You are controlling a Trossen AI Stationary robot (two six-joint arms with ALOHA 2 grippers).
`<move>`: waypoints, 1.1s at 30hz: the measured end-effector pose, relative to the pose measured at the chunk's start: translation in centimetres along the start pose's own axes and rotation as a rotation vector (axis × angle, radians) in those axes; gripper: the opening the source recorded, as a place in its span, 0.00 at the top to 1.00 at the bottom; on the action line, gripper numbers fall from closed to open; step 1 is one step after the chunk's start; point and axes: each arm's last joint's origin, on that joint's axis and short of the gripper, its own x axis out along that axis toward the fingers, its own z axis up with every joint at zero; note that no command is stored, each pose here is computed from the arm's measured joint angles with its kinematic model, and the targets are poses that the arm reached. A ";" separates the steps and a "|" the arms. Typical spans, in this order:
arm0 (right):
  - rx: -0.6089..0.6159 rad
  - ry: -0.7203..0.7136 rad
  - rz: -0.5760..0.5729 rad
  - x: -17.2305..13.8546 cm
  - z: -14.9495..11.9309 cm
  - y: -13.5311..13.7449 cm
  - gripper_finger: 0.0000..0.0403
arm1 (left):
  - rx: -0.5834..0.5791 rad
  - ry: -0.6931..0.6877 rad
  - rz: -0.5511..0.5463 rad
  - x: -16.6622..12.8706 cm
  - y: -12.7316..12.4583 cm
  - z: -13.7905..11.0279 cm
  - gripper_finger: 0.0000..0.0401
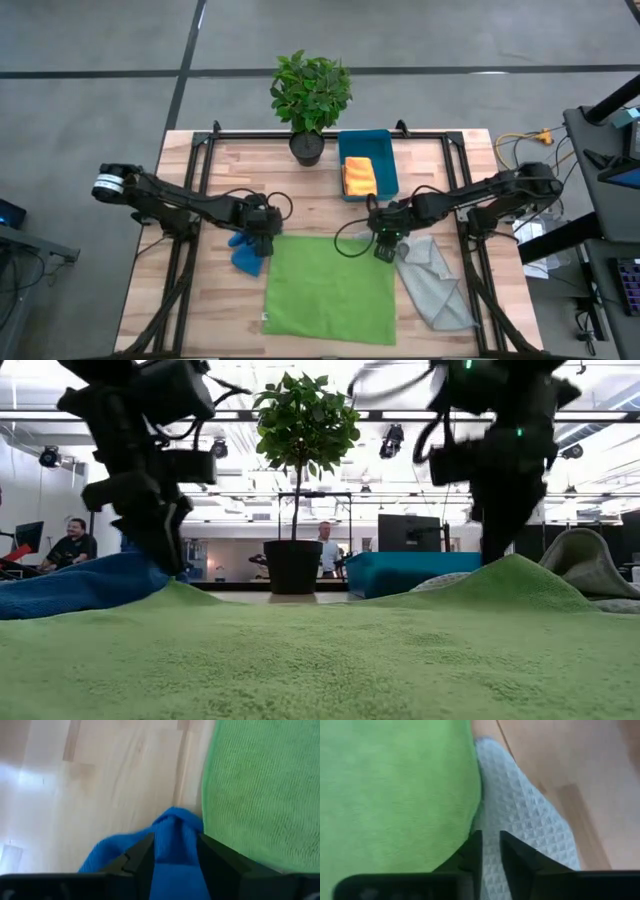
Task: Fold microfiber towels
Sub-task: Fold the green microfiber towel
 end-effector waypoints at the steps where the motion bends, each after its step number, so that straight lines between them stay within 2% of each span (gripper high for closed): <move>1: 0.022 0.017 -0.013 0.5 -0.2 -0.2 0.89 | -0.009 0.016 0.005 0.1 0.1 -0.4 0.67; 3: 0.074 0.060 -0.051 1.6 -0.6 -0.7 0.95 | -0.035 0.037 0.011 0.4 0.1 -0.9 0.67; 5: 0.130 0.098 -0.112 2.7 -0.9 -1.3 0.97 | -0.073 0.059 0.017 0.8 0.3 -1.6 0.67; 11: 0.342 0.139 -0.462 3.0 -2.1 -3.3 0.97 | -0.147 0.182 0.070 1.6 0.8 -4.2 0.67; 14: 0.419 0.114 -0.642 1.8 -2.7 -4.0 0.97 | -0.130 0.270 0.200 1.5 1.6 -5.8 0.67; 18: 0.465 -0.005 -0.709 -1.1 -2.5 -3.7 0.97 | -0.113 0.310 0.414 0.9 2.4 -6.6 0.67; 21: 0.478 -0.125 -0.644 -3.2 -2.3 -2.9 0.97 | -0.143 0.252 0.487 -0.1 2.7 -6.0 0.67; 25: 0.434 -0.290 -0.507 -5.8 -2.5 -1.4 0.97 | -0.172 0.179 0.467 -1.4 2.8 -4.9 0.67; 27: 0.383 -0.377 -0.400 -7.2 -2.7 -0.5 0.97 | -0.192 0.126 0.454 -2.2 2.8 -4.2 0.67; 31: 0.267 -0.517 -0.182 -9.3 -3.2 1.7 0.97 | -0.155 0.050 0.408 -4.1 2.8 -2.7 0.67; 33: 0.239 -0.588 -0.062 -10.3 -3.5 3.0 0.97 | -0.128 0.009 0.346 -5.3 2.7 -1.7 0.67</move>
